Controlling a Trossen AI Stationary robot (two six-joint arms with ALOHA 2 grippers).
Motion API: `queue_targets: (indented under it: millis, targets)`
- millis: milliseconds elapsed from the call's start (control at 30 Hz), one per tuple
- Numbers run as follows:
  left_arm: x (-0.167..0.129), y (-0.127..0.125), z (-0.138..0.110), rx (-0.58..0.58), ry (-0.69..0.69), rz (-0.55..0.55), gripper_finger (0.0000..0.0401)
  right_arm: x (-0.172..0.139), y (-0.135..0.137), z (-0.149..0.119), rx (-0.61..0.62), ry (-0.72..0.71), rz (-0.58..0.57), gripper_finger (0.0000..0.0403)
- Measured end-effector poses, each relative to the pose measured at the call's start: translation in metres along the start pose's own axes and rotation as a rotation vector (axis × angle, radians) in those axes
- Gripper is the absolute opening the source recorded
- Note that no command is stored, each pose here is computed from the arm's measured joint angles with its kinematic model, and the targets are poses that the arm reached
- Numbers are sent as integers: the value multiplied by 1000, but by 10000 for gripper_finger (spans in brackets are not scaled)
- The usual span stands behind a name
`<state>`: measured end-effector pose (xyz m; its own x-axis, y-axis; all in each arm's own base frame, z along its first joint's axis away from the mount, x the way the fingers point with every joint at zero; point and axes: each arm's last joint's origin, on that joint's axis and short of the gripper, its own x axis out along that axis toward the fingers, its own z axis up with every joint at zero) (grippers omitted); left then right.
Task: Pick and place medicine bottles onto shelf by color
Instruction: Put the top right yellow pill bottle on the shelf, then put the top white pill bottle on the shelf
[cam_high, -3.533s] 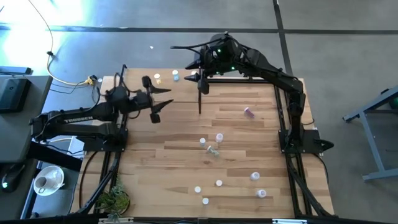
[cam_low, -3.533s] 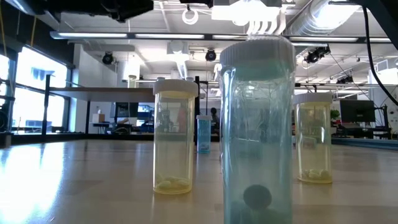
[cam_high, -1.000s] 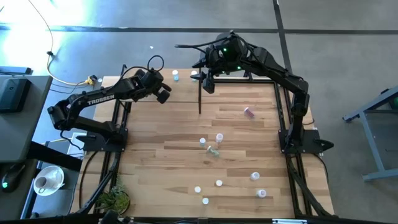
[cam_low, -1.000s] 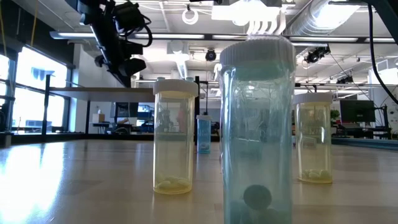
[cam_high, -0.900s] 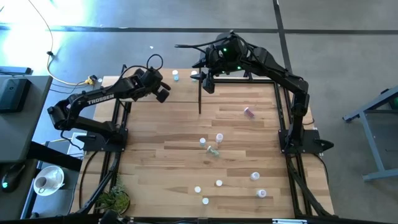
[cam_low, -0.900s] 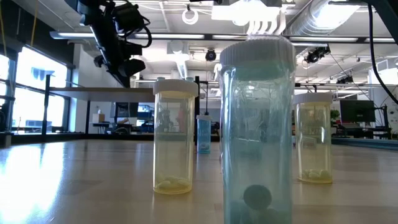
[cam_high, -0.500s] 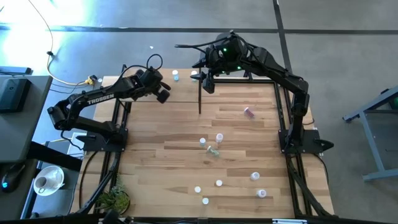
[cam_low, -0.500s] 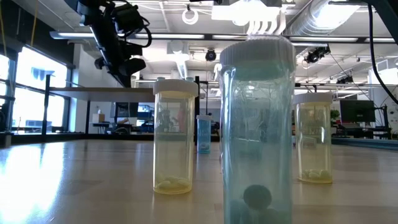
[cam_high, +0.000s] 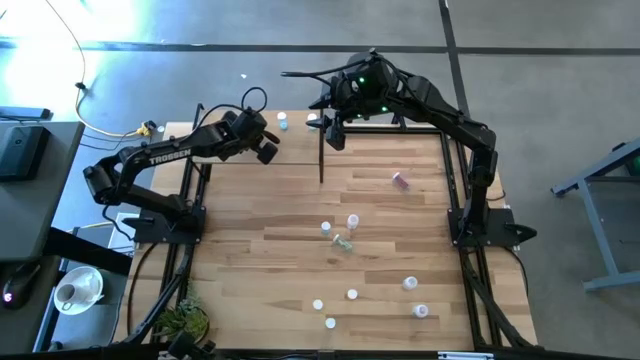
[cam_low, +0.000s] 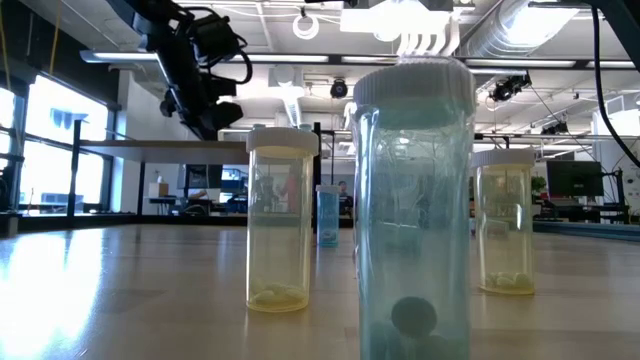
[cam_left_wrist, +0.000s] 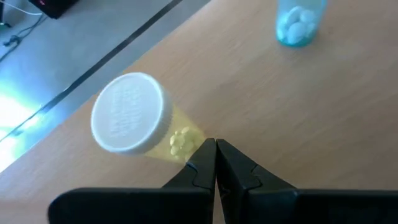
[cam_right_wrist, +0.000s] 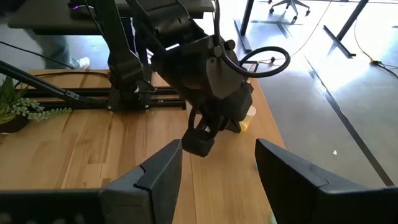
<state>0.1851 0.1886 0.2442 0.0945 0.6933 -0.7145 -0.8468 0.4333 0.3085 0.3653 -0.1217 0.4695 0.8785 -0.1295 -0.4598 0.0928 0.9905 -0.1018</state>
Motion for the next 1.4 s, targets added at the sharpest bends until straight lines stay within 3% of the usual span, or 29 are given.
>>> queue_targets:
  millis: [600,900,1133,1400]
  targets:
    - [0,2,-1,-4,3,71,0,0,0,0,0,0,0,195]
    - [-3,-1,-1,9,-6,36,0,0,0,0,0,0,0,195]
    - [-29,-5,1,41,-94,-9,0,0,0,0,0,2,0,195]
    - [-78,-14,-6,95,-230,-145,0,-1,2,-7,12,69,14,195]
